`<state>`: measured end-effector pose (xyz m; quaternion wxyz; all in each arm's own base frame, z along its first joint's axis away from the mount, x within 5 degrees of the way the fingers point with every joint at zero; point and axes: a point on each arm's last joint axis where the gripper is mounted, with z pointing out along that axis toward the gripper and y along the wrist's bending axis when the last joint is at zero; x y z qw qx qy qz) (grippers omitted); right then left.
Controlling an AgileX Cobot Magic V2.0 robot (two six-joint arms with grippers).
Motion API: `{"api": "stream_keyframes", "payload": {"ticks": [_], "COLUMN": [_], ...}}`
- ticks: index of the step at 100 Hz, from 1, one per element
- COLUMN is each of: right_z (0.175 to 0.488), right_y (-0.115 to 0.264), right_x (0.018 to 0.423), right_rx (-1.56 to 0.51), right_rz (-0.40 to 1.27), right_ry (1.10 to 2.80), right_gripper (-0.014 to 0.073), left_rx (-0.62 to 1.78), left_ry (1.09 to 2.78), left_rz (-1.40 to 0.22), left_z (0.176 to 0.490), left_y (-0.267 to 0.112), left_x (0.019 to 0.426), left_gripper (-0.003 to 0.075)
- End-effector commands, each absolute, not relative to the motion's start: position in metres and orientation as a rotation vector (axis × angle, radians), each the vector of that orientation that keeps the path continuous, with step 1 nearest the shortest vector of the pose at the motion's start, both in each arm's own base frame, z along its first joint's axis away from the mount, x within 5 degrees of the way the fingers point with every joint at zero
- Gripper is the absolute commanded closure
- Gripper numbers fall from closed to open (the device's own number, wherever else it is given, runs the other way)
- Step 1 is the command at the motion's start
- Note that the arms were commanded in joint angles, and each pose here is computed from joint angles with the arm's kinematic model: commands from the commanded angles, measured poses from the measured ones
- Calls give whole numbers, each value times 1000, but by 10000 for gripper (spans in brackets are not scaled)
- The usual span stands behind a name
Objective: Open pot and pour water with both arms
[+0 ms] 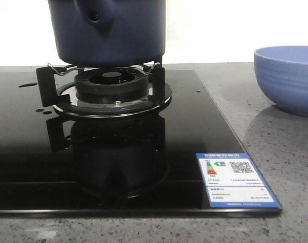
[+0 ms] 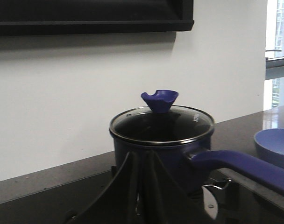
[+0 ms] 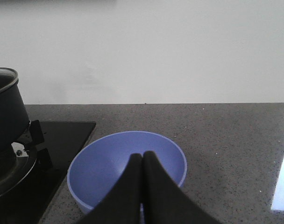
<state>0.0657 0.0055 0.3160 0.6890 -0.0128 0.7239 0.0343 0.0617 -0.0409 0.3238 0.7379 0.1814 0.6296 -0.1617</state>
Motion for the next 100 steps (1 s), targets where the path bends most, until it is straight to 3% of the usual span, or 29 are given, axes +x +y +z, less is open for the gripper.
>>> {"api": "stream_keyframes", "payload": {"ticks": [1, 27, 69, 100], "right_z": [331, 331, 331, 331], "right_y": [5, 5, 5, 5], "right_x": [65, 65, 65, 65], "right_rx": [-31, -31, -31, -31], "right_rz": [61, 61, 61, 61], "right_ry": [1522, 1522, 1522, 1522], "right_gripper": [659, 659, 659, 659], "left_rx": [315, 182, 110, 8], "left_ry": [1368, 1394, 1507, 1763], "left_rz": [-295, 6, -39, 43], "left_z": [334, 322, 209, 179], "left_y": [-33, -9, -6, 2], "left_x": [64, 73, 59, 54], "left_gripper": [741, 741, 741, 741]}}
